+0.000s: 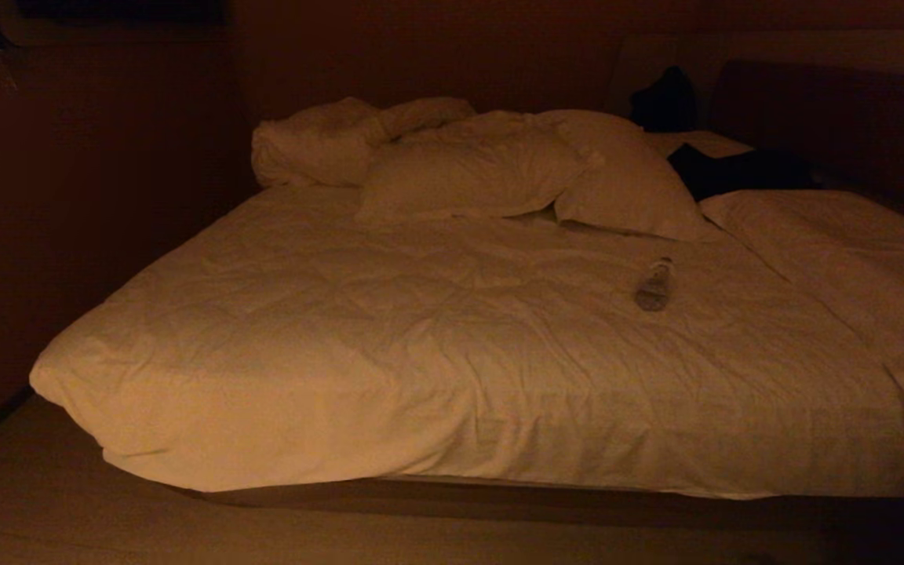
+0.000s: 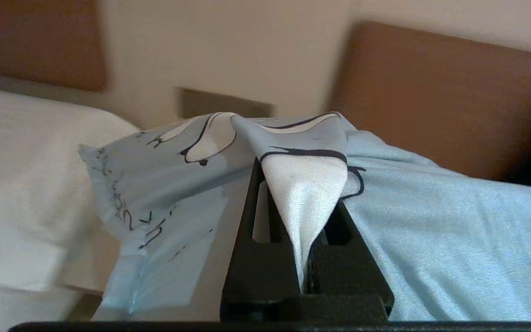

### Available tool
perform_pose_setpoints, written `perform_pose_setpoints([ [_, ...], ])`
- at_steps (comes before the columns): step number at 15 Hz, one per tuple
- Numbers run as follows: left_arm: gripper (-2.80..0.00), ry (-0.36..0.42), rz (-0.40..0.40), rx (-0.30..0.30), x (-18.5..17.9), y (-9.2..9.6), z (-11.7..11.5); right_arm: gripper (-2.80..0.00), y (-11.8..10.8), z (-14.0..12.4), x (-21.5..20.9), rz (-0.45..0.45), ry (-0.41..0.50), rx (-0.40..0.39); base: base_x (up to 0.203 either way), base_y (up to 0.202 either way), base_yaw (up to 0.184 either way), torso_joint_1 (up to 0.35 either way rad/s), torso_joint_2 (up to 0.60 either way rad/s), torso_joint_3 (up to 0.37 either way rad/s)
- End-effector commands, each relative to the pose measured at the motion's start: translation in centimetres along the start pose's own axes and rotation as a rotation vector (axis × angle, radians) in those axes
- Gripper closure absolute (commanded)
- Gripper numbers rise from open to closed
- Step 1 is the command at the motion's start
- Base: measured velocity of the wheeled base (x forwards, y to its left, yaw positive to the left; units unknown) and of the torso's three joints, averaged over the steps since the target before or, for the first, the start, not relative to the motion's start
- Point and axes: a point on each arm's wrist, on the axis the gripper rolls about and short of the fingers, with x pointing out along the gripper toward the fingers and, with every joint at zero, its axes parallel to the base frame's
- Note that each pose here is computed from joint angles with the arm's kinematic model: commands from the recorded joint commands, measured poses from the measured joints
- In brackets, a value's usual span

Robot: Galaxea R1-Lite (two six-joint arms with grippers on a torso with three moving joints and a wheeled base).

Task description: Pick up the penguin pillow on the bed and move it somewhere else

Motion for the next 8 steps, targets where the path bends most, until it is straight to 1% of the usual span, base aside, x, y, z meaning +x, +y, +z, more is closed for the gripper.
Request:
perform_pose_setpoints([
  [1, 0.0, 0.0, 0.002, -0.001, 0.0, 0.0, 0.0, 0.0, -0.1, -0.1, 0.2, -0.092, 0.025, -0.02, 0.0, 0.0, 0.0, 0.0, 0.0, 0.0],
  [2, 0.0, 0.0, 0.001, -0.001, 0.0, 0.0, 0.0, 0.0, 0.3, -0.3, 0.8, -0.126, 0.051, -0.031, 0.0, 0.0, 0.0, 0.0, 0.0, 0.0],
  [4, 0.0, -0.001, 0.002, -0.001, 0.0, 0.0, 0.0, 0.0, 0.9, -1.0, 2.1, -0.228, 0.106, -0.044, 0.0, 0.0, 0.0, 0.0, 0.0, 0.0],
  [5, 0.0, 0.0, 0.0, -0.001, 0.0, 0.0, 0.0, 0.0, 1.1, -1.2, 2.6, -0.282, 0.122, -0.037, 0.0, 0.0, 0.0, 0.0, 0.0, 0.0],
  [7, 0.0, 0.0, 0.002, -0.001, 0.0, 0.0, 0.0, 0.0, 1.1, -1.4, 3.2, -0.418, 0.137, -0.018, 0.0, 0.0, 0.0, 0.0, 0.0, 0.0],
  [8, 0.0, 0.0, 0.001, -0.001, 0.0, 0.0, 0.0, 0.0, 1.1, -1.7, 3.4, -0.445, 0.137, -0.014, 0.0, 0.0, 0.0, 0.0, 0.0, 0.0],
])
